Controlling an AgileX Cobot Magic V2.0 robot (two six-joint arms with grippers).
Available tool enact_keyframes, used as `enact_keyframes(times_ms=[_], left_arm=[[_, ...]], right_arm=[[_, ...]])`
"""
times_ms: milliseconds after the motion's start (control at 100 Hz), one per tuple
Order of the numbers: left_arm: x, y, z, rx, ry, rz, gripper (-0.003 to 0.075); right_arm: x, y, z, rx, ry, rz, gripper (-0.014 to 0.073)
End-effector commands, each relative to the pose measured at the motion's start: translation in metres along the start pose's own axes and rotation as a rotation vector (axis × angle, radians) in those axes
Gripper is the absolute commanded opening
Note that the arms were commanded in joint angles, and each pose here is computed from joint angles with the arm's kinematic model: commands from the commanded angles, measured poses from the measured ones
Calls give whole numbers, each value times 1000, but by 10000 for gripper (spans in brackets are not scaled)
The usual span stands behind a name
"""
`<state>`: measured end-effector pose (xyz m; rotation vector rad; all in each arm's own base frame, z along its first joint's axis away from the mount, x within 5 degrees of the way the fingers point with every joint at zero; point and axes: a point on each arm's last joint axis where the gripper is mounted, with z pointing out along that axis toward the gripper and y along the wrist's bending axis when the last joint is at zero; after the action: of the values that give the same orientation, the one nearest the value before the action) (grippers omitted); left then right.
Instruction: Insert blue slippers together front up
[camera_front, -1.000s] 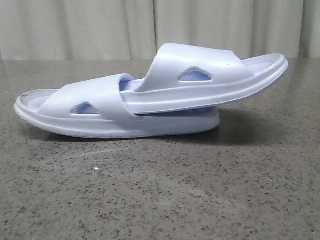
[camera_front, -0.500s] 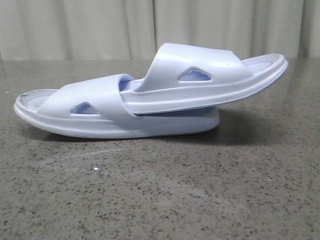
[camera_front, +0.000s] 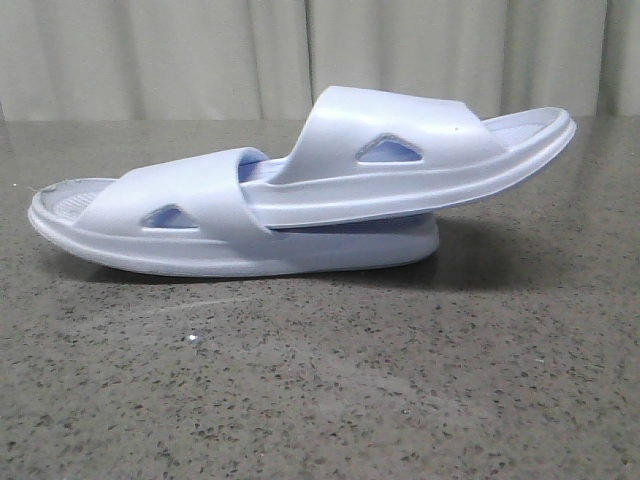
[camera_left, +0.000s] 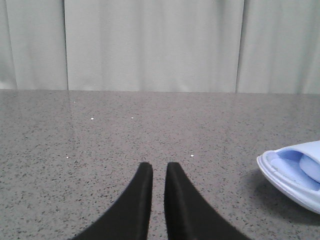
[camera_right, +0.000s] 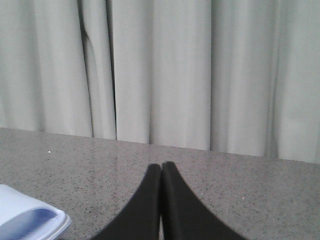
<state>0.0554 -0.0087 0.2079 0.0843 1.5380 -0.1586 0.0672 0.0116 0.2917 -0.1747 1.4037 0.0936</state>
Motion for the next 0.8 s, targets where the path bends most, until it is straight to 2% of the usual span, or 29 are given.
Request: enact_keyframes(times_ms=[0, 320, 400, 670, 790], left_arm=[[-4, 0, -2, 7, -87, -18, 16], [-4, 0, -2, 7, -87, -18, 16], [-4, 0, -2, 7, -87, -18, 16], [-4, 0, -2, 7, -87, -18, 16], [-4, 0, -2, 7, -87, -18, 16]], right_arm=[[-10, -4, 1, 46, -42, -23, -107], [-10, -2, -2, 14, -44, -29, -107], [-8, 0, -4, 2, -50, 1, -107], [25, 2, -9, 0, -25, 27, -107], [42, 1, -12, 31, -18, 84, -107]])
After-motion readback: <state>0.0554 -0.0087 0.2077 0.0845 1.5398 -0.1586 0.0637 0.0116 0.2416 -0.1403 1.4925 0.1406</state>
